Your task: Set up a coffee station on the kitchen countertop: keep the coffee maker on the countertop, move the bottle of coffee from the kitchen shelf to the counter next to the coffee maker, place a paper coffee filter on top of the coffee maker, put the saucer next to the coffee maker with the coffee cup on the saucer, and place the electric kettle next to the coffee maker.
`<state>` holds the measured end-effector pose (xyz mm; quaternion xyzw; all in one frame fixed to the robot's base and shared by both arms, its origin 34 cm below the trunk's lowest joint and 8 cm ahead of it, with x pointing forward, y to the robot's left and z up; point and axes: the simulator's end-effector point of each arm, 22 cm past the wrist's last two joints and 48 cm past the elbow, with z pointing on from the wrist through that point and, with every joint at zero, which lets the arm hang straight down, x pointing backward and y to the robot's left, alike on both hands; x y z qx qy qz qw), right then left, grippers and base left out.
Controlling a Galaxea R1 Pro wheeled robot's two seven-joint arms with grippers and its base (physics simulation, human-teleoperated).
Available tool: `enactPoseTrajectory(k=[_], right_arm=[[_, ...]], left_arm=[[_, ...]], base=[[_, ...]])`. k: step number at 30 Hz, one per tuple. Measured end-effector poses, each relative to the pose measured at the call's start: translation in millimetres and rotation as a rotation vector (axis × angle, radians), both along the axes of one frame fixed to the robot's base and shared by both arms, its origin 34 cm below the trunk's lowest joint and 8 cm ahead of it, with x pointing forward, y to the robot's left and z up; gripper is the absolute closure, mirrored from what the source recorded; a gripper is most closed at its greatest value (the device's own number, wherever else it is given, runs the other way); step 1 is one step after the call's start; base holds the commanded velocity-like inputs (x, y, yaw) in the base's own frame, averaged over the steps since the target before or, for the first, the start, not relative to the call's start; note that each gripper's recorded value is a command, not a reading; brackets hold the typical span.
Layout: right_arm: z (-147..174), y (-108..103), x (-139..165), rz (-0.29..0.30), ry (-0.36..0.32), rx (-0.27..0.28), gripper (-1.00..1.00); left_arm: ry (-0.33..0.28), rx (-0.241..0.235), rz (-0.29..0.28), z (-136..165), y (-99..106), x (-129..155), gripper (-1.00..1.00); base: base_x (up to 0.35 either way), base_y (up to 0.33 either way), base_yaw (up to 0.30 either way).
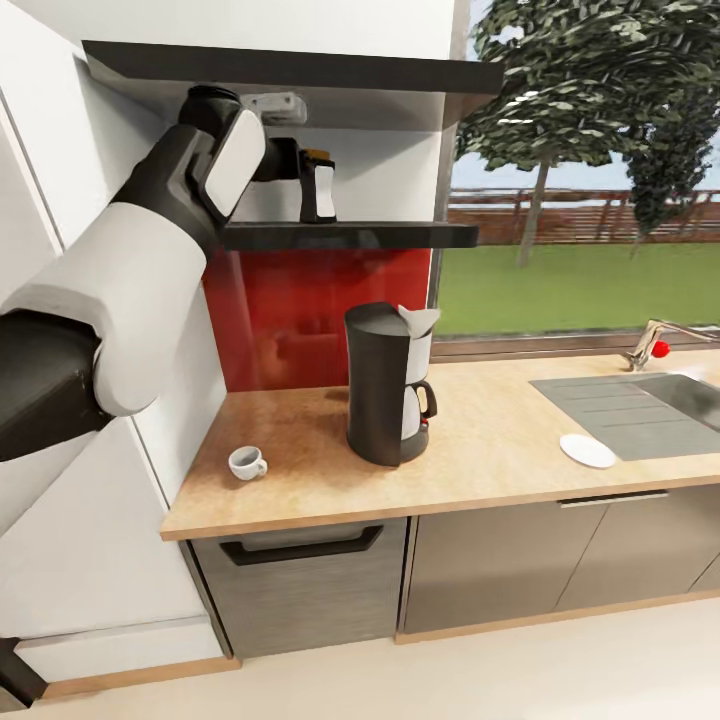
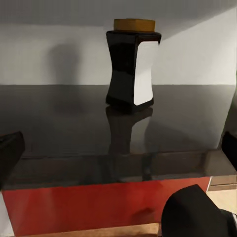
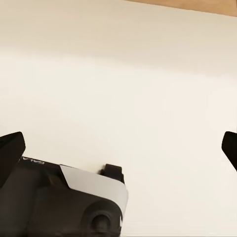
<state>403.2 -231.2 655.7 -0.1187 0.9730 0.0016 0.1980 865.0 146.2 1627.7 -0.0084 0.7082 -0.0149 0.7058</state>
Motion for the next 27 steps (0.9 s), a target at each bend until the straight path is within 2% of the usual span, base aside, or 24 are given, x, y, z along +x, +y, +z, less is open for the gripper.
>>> enactPoseTrajectory(k=[3, 9, 12, 21, 27], right_arm=[[-4, 9, -14, 0.002, 0.019, 0.012, -1.00], [0, 34, -5, 0.031, 0.006, 0.036, -1.00], [0, 36, -6, 0.032, 0.006, 0.039, -1.00], [-11, -2, -37, 0.015, 0.040, -0.009, -1.00], [-16, -28, -56, 0.005, 0.042, -0.035, -1.00]], left_arm=[[0.026, 0.015, 0.004, -16, 0, 5, -1.00], [0.032, 0.023, 0.000, -21, 0, 5, -1.00], [0.028, 0.024, 0.000, -21, 0, 5, -1.00], [-0.016, 0.023, -0.009, -3, -4, -4, -1.00], [-0.019, 0.021, -0.010, -2, -4, -4, -1.00]], base=[[0.000, 0.000, 0.000], [0.000, 0.000, 0.000], [0.000, 0.000, 0.000], [0.000, 0.000, 0.000], [0.000, 0.000, 0.000]])
